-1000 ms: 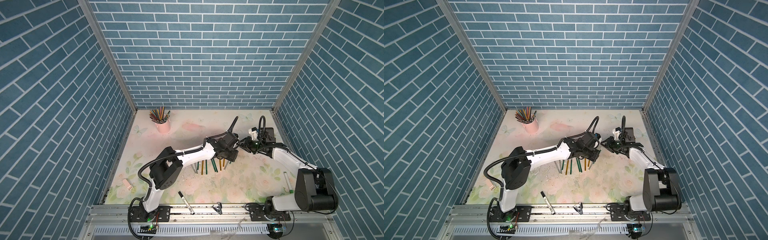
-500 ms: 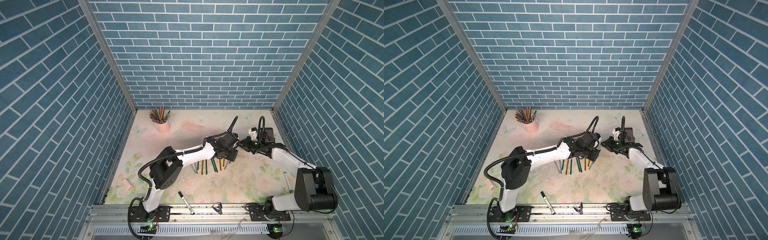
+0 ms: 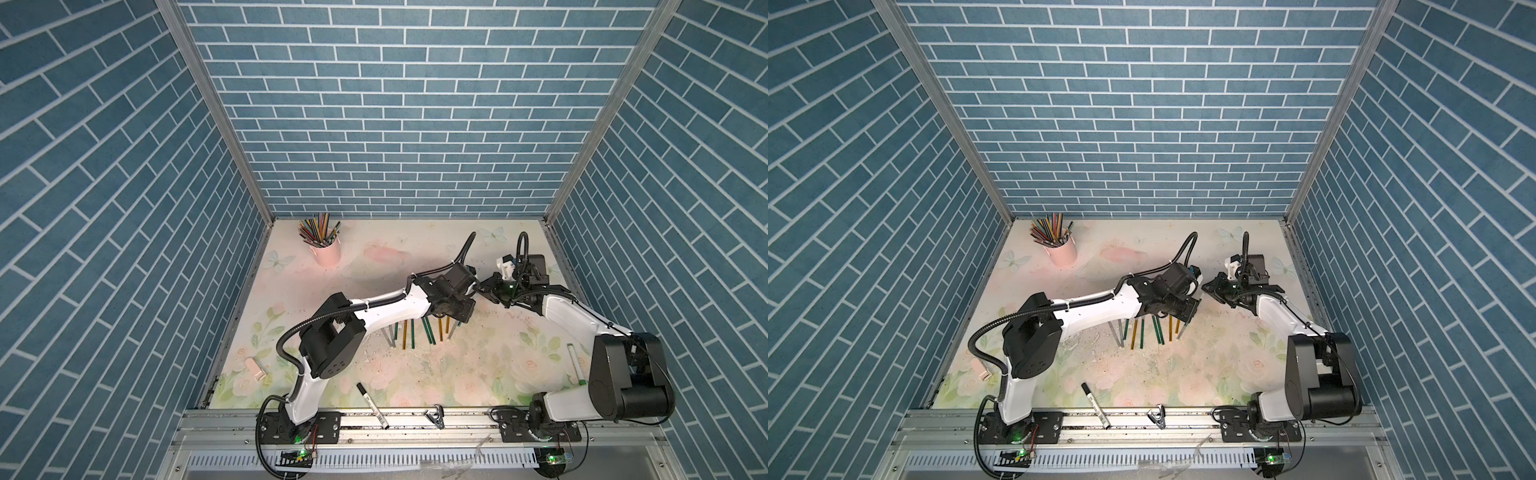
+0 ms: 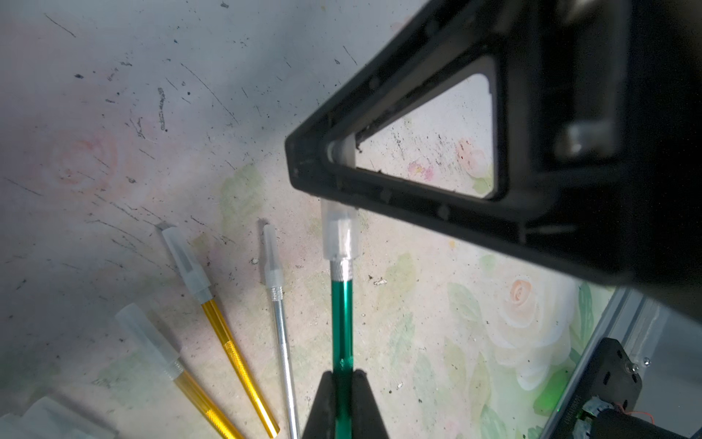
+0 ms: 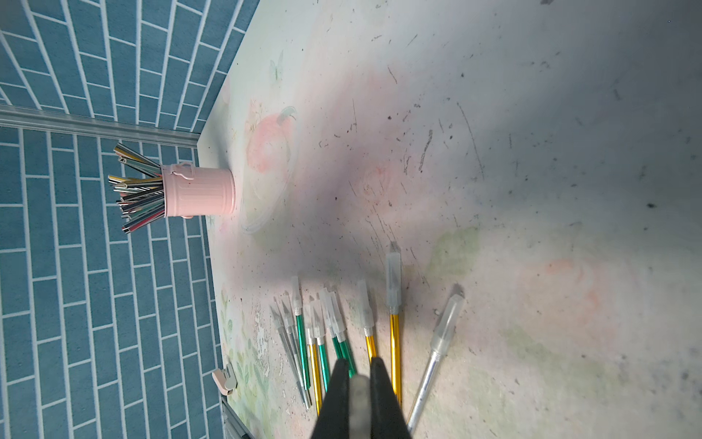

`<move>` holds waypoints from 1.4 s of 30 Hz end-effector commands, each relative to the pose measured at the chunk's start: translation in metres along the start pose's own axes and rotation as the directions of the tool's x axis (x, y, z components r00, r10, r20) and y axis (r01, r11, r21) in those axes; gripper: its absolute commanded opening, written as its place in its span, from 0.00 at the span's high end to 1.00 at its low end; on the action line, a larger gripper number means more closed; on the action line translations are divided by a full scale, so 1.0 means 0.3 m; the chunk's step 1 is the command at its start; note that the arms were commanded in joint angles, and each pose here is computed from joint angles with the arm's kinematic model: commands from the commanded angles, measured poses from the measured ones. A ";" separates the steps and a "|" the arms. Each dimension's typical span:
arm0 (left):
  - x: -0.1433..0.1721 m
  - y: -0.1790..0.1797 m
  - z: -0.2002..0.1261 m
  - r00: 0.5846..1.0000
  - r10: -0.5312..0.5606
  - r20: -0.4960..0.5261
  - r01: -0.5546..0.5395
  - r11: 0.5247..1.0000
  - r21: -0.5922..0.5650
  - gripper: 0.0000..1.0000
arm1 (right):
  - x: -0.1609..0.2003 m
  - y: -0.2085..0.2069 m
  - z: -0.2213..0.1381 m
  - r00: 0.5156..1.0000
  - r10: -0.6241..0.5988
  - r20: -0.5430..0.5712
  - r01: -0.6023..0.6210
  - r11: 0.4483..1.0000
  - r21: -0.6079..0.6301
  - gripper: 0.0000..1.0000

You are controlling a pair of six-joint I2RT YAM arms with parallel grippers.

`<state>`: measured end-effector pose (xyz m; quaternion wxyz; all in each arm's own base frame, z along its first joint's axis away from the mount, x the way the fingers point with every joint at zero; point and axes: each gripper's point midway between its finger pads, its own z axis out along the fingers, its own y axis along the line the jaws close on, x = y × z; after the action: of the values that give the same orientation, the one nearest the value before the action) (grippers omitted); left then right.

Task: Remove protective caps from carving knives
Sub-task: Remove the protective sleeve from the carving knife.

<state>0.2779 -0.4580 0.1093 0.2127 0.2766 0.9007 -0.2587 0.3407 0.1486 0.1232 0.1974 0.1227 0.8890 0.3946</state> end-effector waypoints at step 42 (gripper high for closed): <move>0.024 0.028 -0.040 1.000 -0.015 0.012 0.015 1.000 -0.023 1.00 | -0.251 -0.273 -0.119 0.994 -0.061 -0.093 0.096 0.893 0.439 1.00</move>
<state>0.2706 -0.4458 0.0960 0.2005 0.2758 0.9069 -0.2473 0.4073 0.0598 0.1268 0.2041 0.1386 0.9369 0.2476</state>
